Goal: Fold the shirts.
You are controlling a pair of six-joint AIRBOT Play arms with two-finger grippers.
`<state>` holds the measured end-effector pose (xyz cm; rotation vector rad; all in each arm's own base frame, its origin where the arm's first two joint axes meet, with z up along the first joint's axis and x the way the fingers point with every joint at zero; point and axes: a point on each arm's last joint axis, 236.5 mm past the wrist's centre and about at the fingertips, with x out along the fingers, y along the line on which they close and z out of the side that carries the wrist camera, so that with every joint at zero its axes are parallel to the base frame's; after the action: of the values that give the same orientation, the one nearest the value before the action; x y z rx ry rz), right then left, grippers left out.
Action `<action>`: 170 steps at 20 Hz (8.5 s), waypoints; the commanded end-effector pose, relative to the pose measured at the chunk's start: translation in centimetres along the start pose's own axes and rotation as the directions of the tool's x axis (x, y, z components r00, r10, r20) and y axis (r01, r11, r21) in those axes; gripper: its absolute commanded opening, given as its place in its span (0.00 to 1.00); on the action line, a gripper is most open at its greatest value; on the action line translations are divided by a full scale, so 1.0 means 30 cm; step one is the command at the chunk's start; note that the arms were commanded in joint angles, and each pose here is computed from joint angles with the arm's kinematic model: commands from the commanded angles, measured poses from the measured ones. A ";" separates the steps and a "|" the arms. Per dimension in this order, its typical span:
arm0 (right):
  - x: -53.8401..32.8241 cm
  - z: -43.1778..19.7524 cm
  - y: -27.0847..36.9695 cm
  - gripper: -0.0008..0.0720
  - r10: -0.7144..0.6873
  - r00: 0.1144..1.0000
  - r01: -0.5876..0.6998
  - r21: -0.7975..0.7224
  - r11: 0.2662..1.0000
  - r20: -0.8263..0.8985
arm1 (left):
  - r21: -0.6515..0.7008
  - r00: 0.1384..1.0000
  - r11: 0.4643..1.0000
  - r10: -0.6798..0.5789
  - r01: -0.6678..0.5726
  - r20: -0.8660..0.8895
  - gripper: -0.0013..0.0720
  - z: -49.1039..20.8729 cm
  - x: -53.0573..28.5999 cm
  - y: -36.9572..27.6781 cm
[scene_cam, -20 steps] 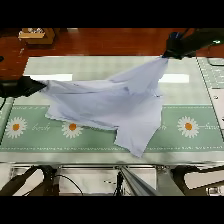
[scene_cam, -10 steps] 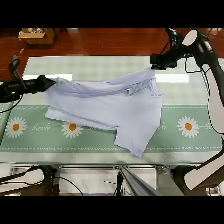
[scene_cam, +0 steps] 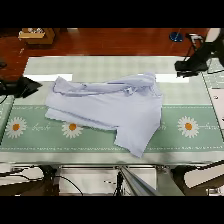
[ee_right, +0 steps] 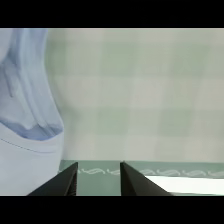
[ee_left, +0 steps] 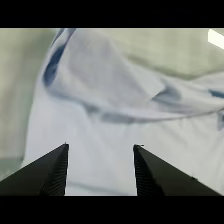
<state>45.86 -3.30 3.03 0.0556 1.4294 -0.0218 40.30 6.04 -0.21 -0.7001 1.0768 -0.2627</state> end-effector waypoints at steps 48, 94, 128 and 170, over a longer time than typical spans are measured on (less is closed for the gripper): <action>0.345 -0.728 0.236 0.69 0.470 0.880 -0.452 0.426 0.784 0.068 | -0.145 0.896 0.986 0.007 -0.080 -0.444 0.05 -0.337 0.140 0.054; -1.123 -0.641 0.037 0.03 -0.002 0.800 -0.028 0.040 0.999 0.600 | 0.565 0.899 0.719 0.201 -0.405 0.388 0.04 -0.395 -0.848 -0.767; 0.031 -0.008 0.135 0.03 0.125 0.992 -0.125 -0.015 0.992 0.020 | 0.421 0.930 0.872 0.338 -0.250 -0.146 0.05 -0.061 0.207 -0.219; 0.239 -0.688 0.008 0.64 0.470 0.878 -0.420 0.328 0.846 -0.088 | -0.071 0.727 0.971 0.122 -0.229 -0.675 0.65 -0.820 -0.021 0.048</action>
<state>26.74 -2.37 -6.66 0.6419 1.5470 0.1454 18.45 -2.48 -7.13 -0.6568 1.8566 -0.3032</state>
